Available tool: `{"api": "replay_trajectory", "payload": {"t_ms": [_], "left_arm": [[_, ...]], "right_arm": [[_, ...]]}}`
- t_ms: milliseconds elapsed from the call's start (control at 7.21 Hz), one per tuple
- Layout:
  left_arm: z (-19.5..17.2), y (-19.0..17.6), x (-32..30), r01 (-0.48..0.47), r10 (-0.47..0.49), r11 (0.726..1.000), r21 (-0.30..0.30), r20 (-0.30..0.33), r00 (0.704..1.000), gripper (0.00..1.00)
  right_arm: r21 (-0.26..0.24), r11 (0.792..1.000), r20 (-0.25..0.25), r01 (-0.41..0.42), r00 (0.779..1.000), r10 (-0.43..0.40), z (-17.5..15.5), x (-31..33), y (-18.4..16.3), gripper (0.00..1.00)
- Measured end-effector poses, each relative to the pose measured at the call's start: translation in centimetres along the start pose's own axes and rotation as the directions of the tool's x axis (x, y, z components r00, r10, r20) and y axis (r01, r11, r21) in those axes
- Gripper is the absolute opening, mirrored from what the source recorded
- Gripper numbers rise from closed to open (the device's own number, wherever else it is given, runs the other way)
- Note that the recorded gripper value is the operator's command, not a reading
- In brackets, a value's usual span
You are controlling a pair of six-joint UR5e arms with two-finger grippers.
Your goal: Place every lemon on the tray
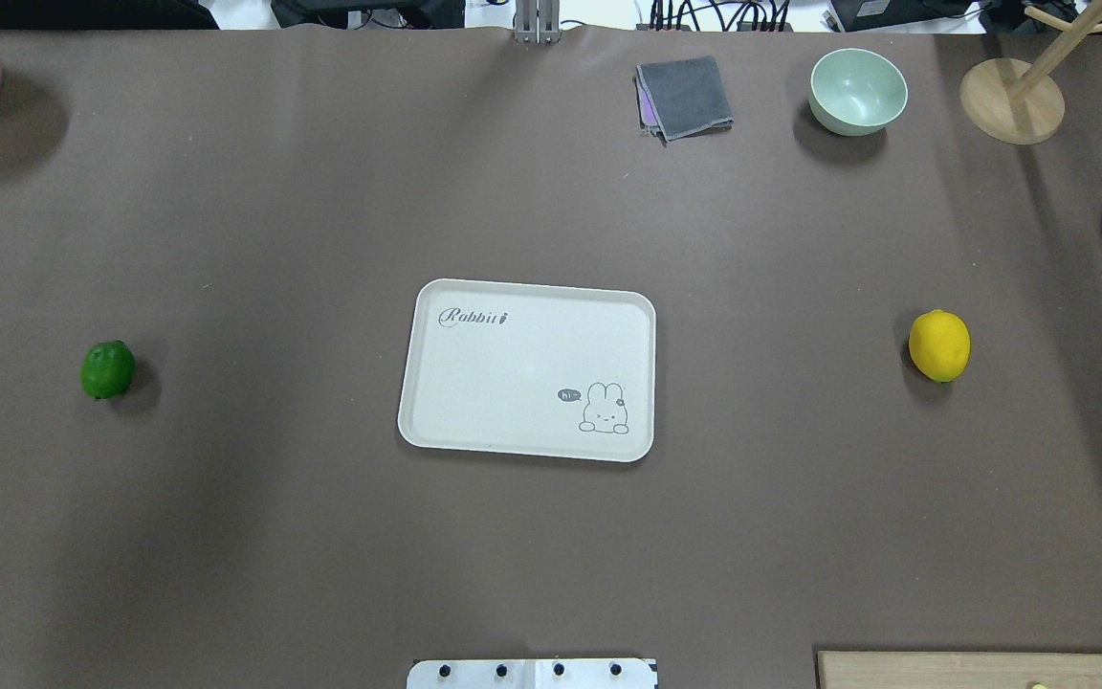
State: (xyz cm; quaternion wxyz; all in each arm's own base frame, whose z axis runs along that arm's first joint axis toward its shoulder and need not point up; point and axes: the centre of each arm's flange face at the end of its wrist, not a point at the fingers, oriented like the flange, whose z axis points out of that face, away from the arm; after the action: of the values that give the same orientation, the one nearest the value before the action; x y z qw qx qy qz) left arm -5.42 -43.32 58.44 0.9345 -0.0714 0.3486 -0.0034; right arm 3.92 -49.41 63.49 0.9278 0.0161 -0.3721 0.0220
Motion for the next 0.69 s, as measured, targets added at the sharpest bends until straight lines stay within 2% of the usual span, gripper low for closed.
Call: {"api": "replay_trajectory", "payload": {"t_ms": [277,693], "left_arm": [[2.2,-1.3,6.4,0.031,-0.031,0.999,0.03,-0.015,0.999,0.98],[7.0,-2.1,16.4,0.132,-0.128,0.99,0.045,-0.071,0.989,0.98]], "right_arm": [[0.014,0.999,0.078,-0.035,0.996,0.034,1.9,-6.3,-1.4,1.0],[-0.038,0.991,0.154,-0.127,0.979,0.131,3.5,-16.9,-2.0,1.0]]}}
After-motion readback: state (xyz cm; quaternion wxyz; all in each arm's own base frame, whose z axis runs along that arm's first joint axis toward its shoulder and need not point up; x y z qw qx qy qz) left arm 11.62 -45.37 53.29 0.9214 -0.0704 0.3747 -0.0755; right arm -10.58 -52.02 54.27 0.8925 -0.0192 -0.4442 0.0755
